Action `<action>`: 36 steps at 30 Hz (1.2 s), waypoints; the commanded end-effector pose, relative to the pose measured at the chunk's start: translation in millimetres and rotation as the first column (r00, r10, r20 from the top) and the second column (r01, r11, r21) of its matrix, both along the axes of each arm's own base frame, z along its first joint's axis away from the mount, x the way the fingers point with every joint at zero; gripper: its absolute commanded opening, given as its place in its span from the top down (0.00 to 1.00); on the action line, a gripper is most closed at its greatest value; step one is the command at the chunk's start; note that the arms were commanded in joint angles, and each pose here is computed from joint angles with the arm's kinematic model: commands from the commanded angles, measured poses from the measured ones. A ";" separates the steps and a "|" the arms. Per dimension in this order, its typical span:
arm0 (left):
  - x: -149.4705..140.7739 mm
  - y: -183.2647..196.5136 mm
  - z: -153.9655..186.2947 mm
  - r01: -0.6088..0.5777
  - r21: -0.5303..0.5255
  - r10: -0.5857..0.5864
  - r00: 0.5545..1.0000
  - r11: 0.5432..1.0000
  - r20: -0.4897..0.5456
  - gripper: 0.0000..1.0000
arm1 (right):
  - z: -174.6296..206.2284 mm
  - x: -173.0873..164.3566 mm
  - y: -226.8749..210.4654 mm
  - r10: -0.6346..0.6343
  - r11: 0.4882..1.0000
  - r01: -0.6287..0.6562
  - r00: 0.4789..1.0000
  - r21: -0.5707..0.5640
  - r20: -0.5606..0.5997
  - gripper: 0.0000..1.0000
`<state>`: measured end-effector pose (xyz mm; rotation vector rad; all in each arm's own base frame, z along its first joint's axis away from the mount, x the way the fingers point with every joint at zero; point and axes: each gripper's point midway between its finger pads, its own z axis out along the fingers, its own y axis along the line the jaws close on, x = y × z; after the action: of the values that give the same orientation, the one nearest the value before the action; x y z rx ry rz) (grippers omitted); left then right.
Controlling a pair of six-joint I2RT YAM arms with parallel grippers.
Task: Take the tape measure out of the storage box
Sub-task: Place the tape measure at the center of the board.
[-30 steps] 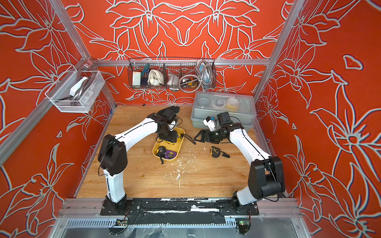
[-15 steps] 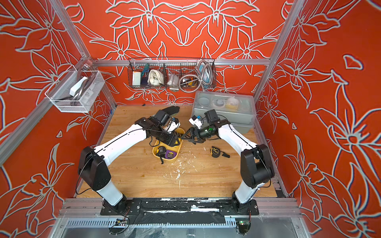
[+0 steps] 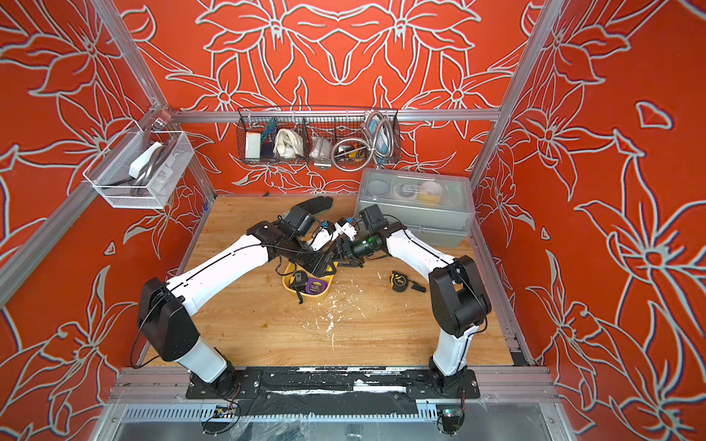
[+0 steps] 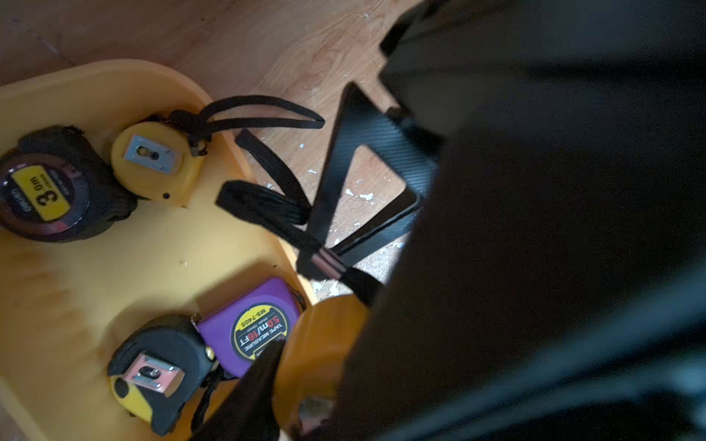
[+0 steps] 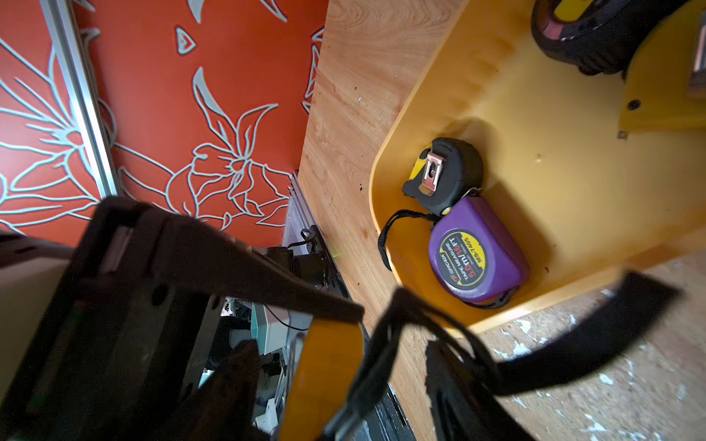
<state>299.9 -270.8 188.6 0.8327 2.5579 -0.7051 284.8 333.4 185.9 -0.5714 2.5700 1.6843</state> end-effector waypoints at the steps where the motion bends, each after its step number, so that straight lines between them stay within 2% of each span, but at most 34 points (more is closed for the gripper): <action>1: 13.0 -4.2 24.4 -0.002 -0.056 0.009 0.993 0.998 0.117 0.61 | 15.9 -5.9 11.8 0.042 0.997 -0.042 0.999 0.060 -0.011 0.31; 2: 14.8 -2.7 24.7 -0.010 -0.050 0.016 0.992 0.999 0.128 0.61 | 15.6 -7.1 12.9 0.048 0.997 -0.047 0.999 0.060 -0.017 0.33; 6: 29.0 6.9 24.1 -0.076 -0.001 0.075 0.981 0.997 0.181 0.61 | 17.5 -12.6 17.1 0.070 0.995 -0.067 0.997 0.075 -0.040 0.58; 10: 38.8 13.7 24.9 -0.124 0.027 0.115 0.968 0.992 0.222 0.61 | 21.8 -16.9 19.1 0.086 0.992 -0.081 0.995 0.092 -0.052 0.62; 13: 41.2 14.1 25.2 -0.133 0.025 0.124 0.965 0.991 0.232 0.59 | 23.2 -16.9 19.8 0.087 0.992 -0.082 0.995 0.093 -0.048 0.70; 16: 41.6 12.9 23.2 -0.135 0.024 0.127 0.967 0.990 0.220 0.44 | 21.2 -12.7 19.7 0.069 0.995 -0.066 0.997 0.081 -0.045 0.76; 18: 42.2 13.4 23.1 -0.150 0.024 0.141 0.967 0.988 0.212 0.17 | 21.7 -7.0 18.9 0.051 0.996 -0.046 0.998 0.082 -0.049 0.79; 20: 44.1 18.0 29.7 -0.181 0.014 0.173 0.956 0.983 0.236 0.02 | 24.2 0.6 12.4 0.025 0.996 -0.021 0.999 0.087 -0.047 0.81; 24: 48.9 38.3 54.9 -0.270 -0.025 0.262 0.903 0.963 0.342 0.01 | 25.6 24.4 -25.7 -0.083 0.993 0.087 0.995 0.082 -0.046 0.81; 26: 52.3 51.5 56.0 -0.318 -0.010 0.302 0.890 0.948 0.341 0.01 | 19.1 38.4 -56.3 -0.165 0.984 0.168 0.985 0.060 -0.051 0.81; 28: 53.4 61.9 42.2 -0.347 0.054 0.318 0.902 0.936 0.293 0.01 | 6.7 45.0 -85.4 -0.233 0.972 0.234 0.971 0.011 -0.044 0.82; 30: 51.0 69.7 15.2 -0.359 0.155 0.320 0.920 0.920 0.228 0.01 | -17.6 40.4 -113.8 -0.265 0.960 0.260 0.964 -0.103 -0.028 0.82; 33: 41.5 75.6 -29.8 -0.337 0.277 0.316 0.941 0.900 0.119 0.01 | -50.4 30.1 -131.4 -0.281 0.941 0.266 0.959 -0.211 -0.044 0.82; 36: 35.1 84.2 -67.3 -0.325 0.392 0.341 0.939 0.861 0.031 0.01 | -78.4 24.9 -137.2 -0.312 0.922 0.286 0.948 -0.261 -0.064 0.82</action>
<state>355.9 -205.8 166.4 0.4766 2.6185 -0.2337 330.8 200.9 134.4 -0.0649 2.6842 1.4320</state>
